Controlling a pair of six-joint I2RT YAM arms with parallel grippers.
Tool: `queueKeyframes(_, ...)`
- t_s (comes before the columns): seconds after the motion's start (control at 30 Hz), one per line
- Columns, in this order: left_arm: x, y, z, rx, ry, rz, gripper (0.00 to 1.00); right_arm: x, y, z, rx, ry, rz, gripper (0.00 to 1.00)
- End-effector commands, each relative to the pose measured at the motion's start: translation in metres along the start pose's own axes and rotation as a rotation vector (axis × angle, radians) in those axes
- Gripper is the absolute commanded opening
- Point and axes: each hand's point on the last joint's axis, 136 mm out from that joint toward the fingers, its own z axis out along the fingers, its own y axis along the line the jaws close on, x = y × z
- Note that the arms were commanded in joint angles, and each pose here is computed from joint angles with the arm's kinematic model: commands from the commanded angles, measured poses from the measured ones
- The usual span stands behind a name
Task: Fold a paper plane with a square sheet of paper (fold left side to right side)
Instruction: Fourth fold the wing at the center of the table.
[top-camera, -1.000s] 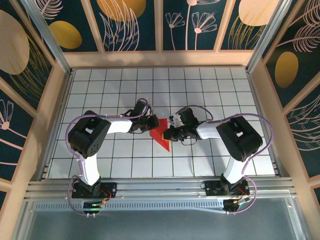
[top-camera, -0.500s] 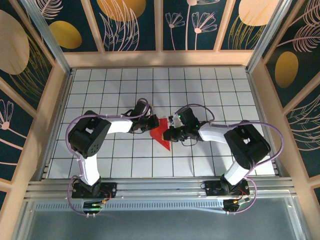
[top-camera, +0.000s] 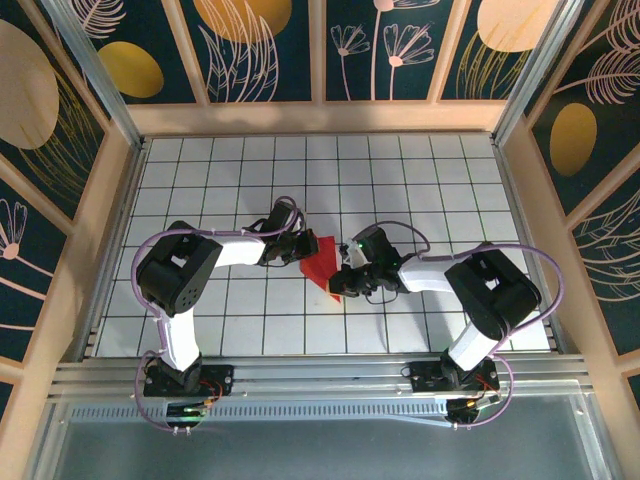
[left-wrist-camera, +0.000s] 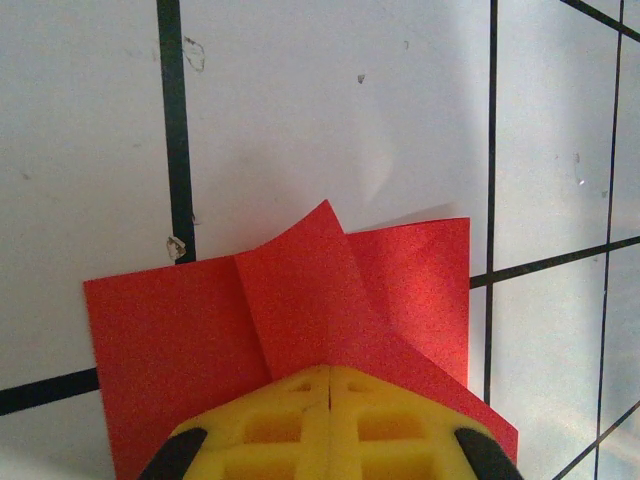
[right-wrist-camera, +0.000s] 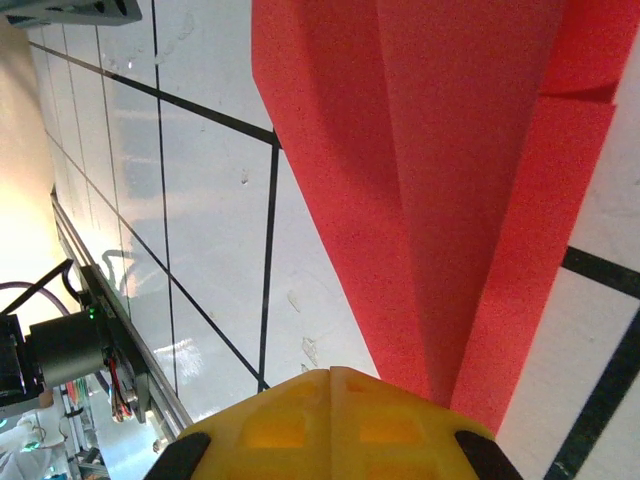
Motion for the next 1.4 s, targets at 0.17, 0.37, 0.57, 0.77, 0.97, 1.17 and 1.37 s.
queueKeyframes(0.17, 0.03, 0.048, 0.011, -0.168, 0.092, -0.033, 0.02, 0.01, -0.011, 0.004, 0.004, 0.019, 0.031, 0.0)
queueKeyframes(0.37, 0.031, 0.048, 0.011, -0.17, 0.092, -0.033, 0.03, 0.013, -0.018, 0.004, 0.03, 0.023, 0.038, 0.0)
queueKeyframes(0.57, 0.03, 0.048, 0.011, -0.17, 0.091, -0.033, 0.02, 0.016, -0.02, 0.004, 0.032, 0.025, 0.043, 0.0)
queueKeyframes(0.77, 0.031, 0.049, 0.011, -0.174, 0.093, -0.034, 0.02, 0.018, -0.022, 0.005, 0.031, 0.029, 0.048, 0.0)
queueKeyframes(0.97, 0.031, 0.05, 0.011, -0.176, 0.093, -0.034, 0.02, 0.021, -0.024, 0.006, 0.028, 0.036, 0.058, 0.0)
queueKeyframes(1.17, 0.032, 0.05, 0.011, -0.176, 0.093, -0.036, 0.02, 0.012, -0.008, 0.001, -0.023, 0.01, 0.037, 0.0)
queueKeyframes(1.37, 0.032, 0.05, 0.011, -0.175, 0.093, -0.034, 0.02, -0.01, 0.005, -0.011, -0.06, -0.044, 0.009, 0.0)
